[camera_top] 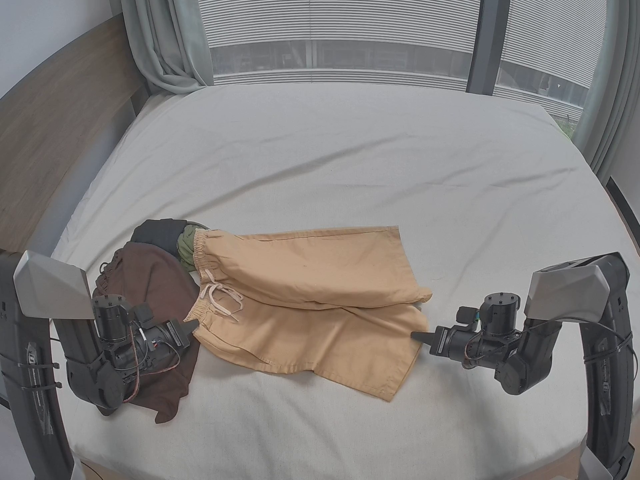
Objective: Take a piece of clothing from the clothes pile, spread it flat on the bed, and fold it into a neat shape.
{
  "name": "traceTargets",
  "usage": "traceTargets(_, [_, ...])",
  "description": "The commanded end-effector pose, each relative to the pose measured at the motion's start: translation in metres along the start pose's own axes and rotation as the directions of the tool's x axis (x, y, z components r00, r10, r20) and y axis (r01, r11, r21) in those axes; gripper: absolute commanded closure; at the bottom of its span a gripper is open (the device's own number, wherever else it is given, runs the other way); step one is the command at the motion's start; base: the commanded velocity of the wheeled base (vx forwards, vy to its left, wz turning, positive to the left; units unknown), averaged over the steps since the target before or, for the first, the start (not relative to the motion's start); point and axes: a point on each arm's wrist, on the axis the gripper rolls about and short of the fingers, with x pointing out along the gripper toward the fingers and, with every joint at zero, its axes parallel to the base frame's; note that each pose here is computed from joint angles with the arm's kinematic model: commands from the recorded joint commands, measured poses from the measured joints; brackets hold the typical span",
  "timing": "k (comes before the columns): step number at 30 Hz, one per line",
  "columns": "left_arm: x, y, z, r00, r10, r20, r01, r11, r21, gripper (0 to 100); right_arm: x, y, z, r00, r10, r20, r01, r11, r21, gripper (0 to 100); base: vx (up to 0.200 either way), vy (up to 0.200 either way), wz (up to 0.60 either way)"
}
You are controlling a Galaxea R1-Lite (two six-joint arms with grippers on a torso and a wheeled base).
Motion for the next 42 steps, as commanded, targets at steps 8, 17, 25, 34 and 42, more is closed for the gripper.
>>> traceTargets(8, [0.000,-0.002,-0.005,1.000,-0.003,-0.017,0.003,1.000,0.000,100,-0.014,-0.014,0.014,0.998,-0.065,0.000,0.065,0.998,0.007,100,0.000,0.000,0.00])
traceTargets(17, [0.003,-0.004,-0.011,0.999,-0.012,-0.033,0.012,1.000,0.002,100,-0.014,-0.014,0.014,0.998,-0.064,0.003,0.064,0.998,-0.022,100,0.000,0.000,0.00])
traceTargets(25, [0.004,-0.005,-0.014,0.999,-0.019,-0.034,0.020,1.000,0.007,100,-0.039,0.006,0.006,0.997,-0.067,-0.040,0.067,0.998,-0.020,0,0.000,0.000,0.00])
traceTargets(34, [0.004,-0.004,-0.013,0.999,-0.018,-0.030,0.019,1.000,0.007,100,-0.047,0.014,-0.017,0.989,-0.073,-0.127,0.073,0.997,-0.006,0,0.000,0.000,0.00])
traceTargets(42, [0.004,-0.005,-0.013,0.999,-0.019,-0.029,0.019,1.000,0.008,100,-0.041,0.018,-0.044,0.972,-0.071,-0.226,0.072,0.997,-0.001,0,0.000,0.000,0.00])
